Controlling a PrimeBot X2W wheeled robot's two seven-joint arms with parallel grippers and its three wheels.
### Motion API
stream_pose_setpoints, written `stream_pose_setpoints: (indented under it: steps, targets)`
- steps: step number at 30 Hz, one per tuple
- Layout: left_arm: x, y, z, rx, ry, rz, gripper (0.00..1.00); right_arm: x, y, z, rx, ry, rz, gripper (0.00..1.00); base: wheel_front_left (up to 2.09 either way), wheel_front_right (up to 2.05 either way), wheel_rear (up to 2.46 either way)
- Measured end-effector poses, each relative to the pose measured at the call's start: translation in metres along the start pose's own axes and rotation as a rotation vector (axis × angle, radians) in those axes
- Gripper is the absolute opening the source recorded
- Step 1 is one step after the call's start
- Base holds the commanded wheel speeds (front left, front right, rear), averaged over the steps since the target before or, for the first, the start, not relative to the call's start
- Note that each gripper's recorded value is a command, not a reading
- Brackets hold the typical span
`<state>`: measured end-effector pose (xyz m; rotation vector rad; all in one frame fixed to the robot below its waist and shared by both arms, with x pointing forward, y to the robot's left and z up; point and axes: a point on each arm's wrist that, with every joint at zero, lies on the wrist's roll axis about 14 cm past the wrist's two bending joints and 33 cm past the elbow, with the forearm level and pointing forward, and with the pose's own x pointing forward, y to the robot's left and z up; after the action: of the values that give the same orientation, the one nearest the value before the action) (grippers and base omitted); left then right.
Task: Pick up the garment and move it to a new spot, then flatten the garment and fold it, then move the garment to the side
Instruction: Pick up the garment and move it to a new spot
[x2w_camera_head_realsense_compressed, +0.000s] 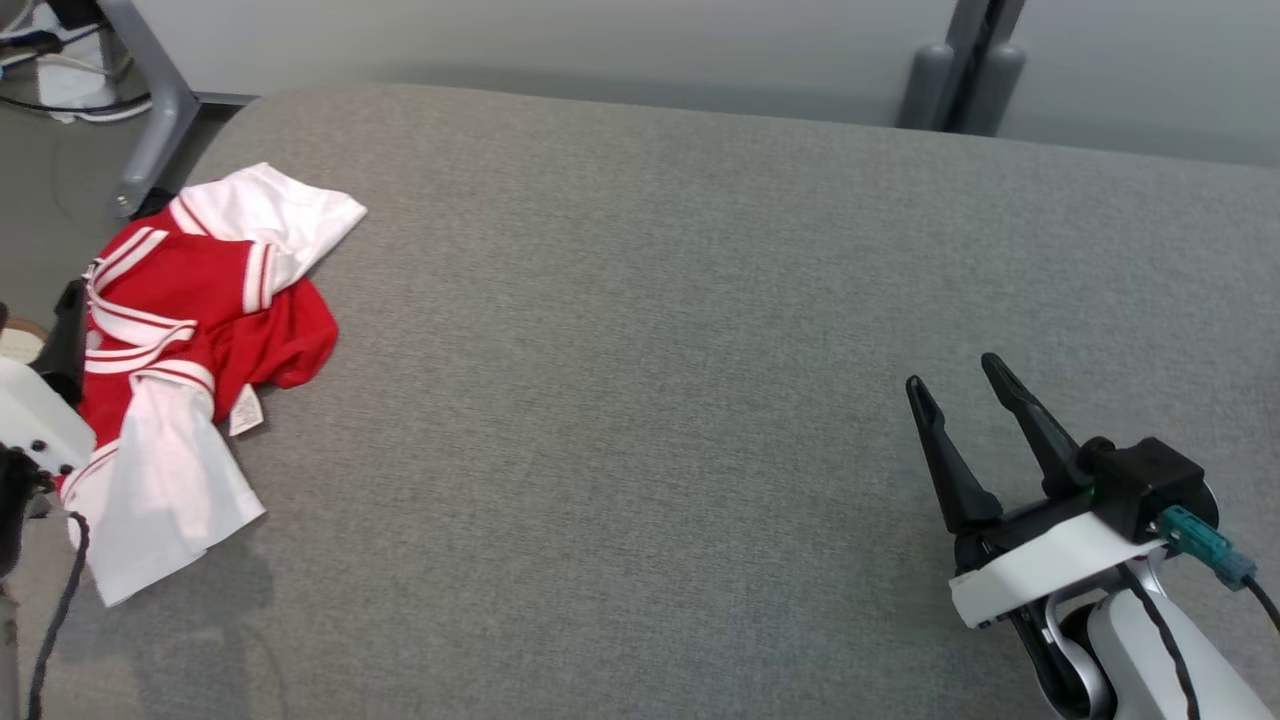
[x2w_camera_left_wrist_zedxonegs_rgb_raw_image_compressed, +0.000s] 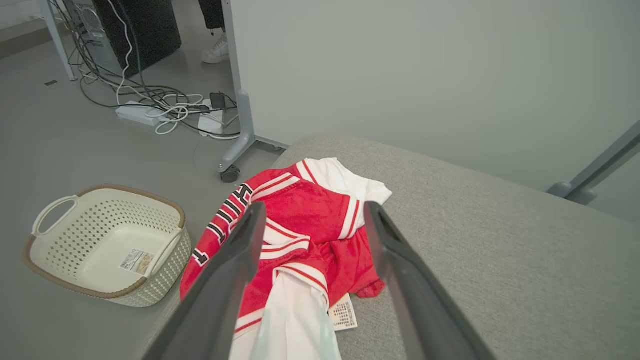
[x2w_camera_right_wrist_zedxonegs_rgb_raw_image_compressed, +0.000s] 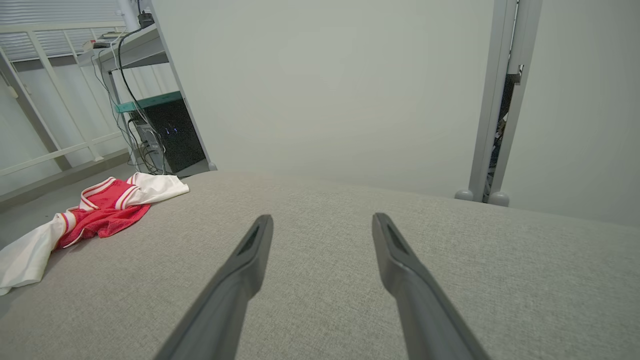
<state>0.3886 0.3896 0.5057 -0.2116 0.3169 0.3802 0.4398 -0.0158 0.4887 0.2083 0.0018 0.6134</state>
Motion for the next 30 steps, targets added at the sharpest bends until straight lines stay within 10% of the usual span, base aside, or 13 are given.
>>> stream_pose_setpoints:
  steps: [20, 22, 25, 30]
  targets:
    - [0.052, 0.016, -0.162, -0.073, 0.690, 0.114, 1.00, -0.023, -0.075, -0.028, 0.007, 0.063, -0.193, 1.00, 0.00, 0.00, 0.00]
    - [0.051, 0.016, -0.163, -0.077, 0.706, 0.112, 0.79, -0.022, -0.075, -0.029, 0.008, 0.064, -0.190, 1.00, 0.00, 0.00, 0.00]
    - [0.052, 0.018, -0.160, -0.072, 0.683, 0.113, 0.00, -0.017, -0.072, -0.029, 0.007, 0.060, -0.176, 1.00, 0.00, 0.00, 0.00]
    - [0.053, 0.013, -0.150, -0.069, 0.632, 0.086, 0.00, -0.014, -0.066, -0.025, 0.003, 0.053, -0.158, 1.00, 0.00, 0.00, 0.00]
